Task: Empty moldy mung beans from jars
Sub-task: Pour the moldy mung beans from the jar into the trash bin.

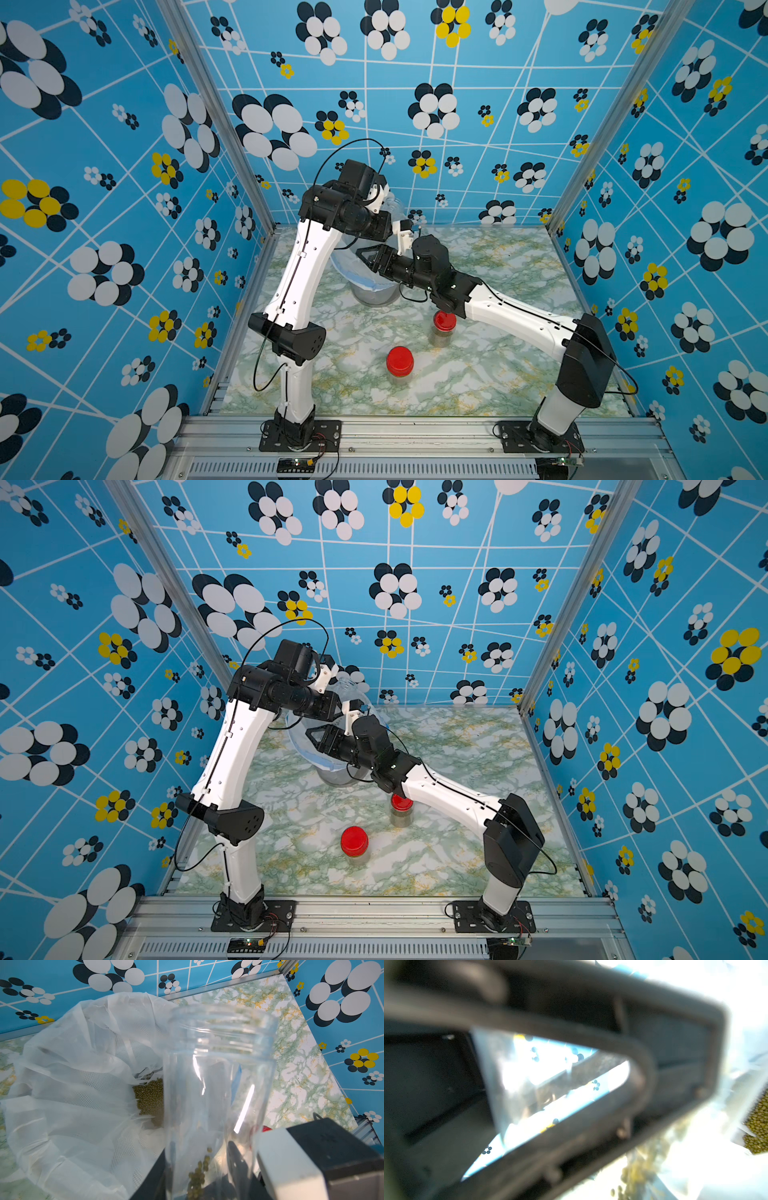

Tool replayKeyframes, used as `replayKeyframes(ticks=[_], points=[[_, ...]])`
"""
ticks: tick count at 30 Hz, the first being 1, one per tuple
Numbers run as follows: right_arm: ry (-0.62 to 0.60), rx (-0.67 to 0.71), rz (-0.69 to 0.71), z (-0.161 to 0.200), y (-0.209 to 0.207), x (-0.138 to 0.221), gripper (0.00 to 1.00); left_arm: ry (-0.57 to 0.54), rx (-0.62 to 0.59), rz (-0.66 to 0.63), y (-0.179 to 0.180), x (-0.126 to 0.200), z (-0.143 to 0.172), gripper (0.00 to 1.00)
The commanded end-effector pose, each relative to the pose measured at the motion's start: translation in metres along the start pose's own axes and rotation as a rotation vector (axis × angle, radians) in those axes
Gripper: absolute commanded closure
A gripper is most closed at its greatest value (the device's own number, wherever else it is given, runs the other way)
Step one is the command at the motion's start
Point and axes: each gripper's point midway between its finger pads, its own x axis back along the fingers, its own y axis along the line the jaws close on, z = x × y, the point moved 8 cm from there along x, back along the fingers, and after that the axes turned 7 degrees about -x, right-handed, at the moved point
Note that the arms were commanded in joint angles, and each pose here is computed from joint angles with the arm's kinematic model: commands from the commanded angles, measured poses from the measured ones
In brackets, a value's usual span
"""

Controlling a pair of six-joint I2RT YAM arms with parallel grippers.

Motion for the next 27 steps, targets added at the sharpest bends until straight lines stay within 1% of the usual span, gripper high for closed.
replayKeyframes(ticks=[1,4,8,9,11,12,13,15,17,19,20,21,23,25,27], points=[[0.011,0.053,-0.015,-0.002,0.011,-0.003,0.49,0.052,0.001,-0.009,0.005,0.003,0.009,0.78],[0.024,0.050,-0.005,-0.002,0.011,-0.003,0.50,0.063,-0.009,-0.027,0.008,0.003,0.011,0.77],[0.033,0.045,0.002,-0.002,0.013,0.002,0.50,0.061,-0.015,-0.054,0.013,0.006,0.011,0.73],[0.035,0.043,0.004,-0.002,0.014,0.003,0.50,0.057,-0.015,-0.064,0.015,0.007,0.011,0.71],[0.035,0.040,0.013,-0.002,0.015,0.005,0.50,0.045,-0.017,-0.083,0.017,0.009,0.010,0.60],[0.039,0.037,0.015,-0.002,0.015,0.005,0.50,0.038,-0.019,-0.086,0.017,0.010,0.009,0.58],[0.044,0.038,0.016,-0.002,0.017,0.005,0.50,0.028,-0.019,-0.090,0.017,0.011,0.009,0.51],[0.061,0.035,0.028,-0.002,0.019,0.006,0.50,0.008,-0.022,-0.094,0.017,0.012,0.007,0.41],[0.079,0.031,0.039,-0.002,0.021,0.007,0.50,-0.009,-0.025,-0.106,0.019,0.013,0.006,0.38],[0.096,0.030,0.059,0.000,0.018,0.008,0.50,-0.013,-0.027,-0.117,0.020,0.013,0.007,0.38],[0.086,0.037,0.039,-0.005,0.030,0.011,0.50,-0.019,-0.028,-0.125,0.021,0.013,0.006,0.39],[0.088,0.034,0.043,-0.005,0.030,0.011,0.50,-0.023,-0.029,-0.127,0.021,0.014,0.006,0.38],[0.093,0.030,0.048,-0.006,0.031,0.013,0.51,-0.037,-0.028,-0.135,0.022,0.014,0.006,0.35],[0.098,0.028,0.047,-0.006,0.034,0.015,0.51,-0.049,-0.024,-0.147,0.025,0.016,0.006,0.34],[0.101,0.026,0.054,-0.006,0.034,0.017,0.51,-0.052,-0.018,-0.154,0.028,0.016,0.006,0.29]])
